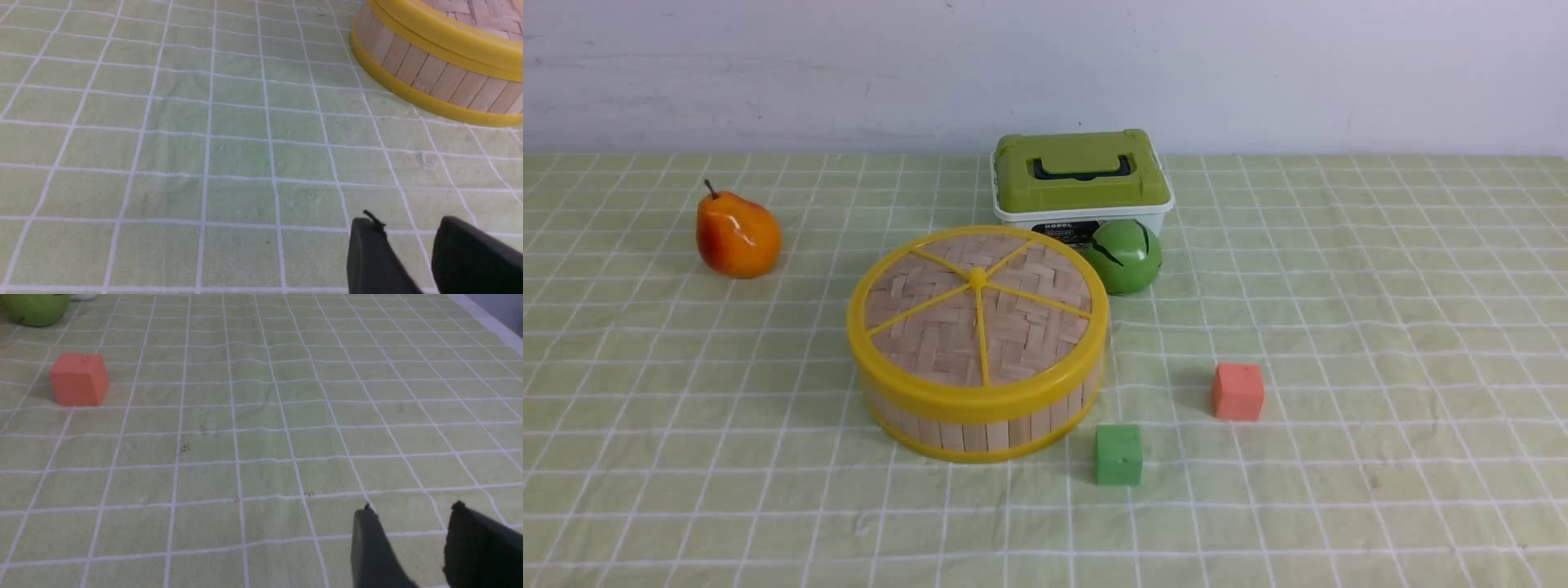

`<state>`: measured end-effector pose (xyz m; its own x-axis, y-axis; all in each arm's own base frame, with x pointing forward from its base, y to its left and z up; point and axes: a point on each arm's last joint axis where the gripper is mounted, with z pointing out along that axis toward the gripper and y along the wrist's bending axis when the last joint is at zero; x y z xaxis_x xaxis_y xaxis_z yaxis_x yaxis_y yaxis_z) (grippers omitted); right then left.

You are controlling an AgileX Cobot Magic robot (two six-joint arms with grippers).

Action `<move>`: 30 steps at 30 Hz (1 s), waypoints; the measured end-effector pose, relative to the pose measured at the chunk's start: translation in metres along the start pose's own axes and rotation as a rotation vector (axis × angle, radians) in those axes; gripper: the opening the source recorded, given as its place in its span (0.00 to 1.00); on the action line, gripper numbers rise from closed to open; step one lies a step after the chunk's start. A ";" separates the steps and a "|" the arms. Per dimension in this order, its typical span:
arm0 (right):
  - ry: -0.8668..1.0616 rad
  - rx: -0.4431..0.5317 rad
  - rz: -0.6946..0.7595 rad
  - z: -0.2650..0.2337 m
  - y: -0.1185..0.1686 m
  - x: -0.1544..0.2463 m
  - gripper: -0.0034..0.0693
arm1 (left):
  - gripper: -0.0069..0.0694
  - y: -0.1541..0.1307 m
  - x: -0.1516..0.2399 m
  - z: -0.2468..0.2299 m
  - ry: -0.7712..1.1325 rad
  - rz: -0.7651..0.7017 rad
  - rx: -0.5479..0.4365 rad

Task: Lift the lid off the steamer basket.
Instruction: Use the left arm to lift the lid of the steamer

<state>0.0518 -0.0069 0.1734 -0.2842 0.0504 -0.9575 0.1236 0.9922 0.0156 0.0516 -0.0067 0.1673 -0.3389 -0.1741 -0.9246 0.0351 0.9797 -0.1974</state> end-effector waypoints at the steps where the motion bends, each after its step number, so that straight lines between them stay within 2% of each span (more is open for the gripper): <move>1: 0.000 0.000 0.000 0.000 0.000 0.000 0.38 | 0.39 0.000 0.000 0.000 0.000 0.000 0.000; 30: 0.000 0.000 0.000 0.000 0.000 0.000 0.38 | 0.40 0.000 0.000 0.000 0.000 0.000 0.000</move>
<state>0.0518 -0.0069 0.1734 -0.2842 0.0504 -0.9575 0.1236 0.9922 0.0156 0.0516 -0.0067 0.1673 -0.3389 -0.1741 -0.9246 0.0351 0.9797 -0.1974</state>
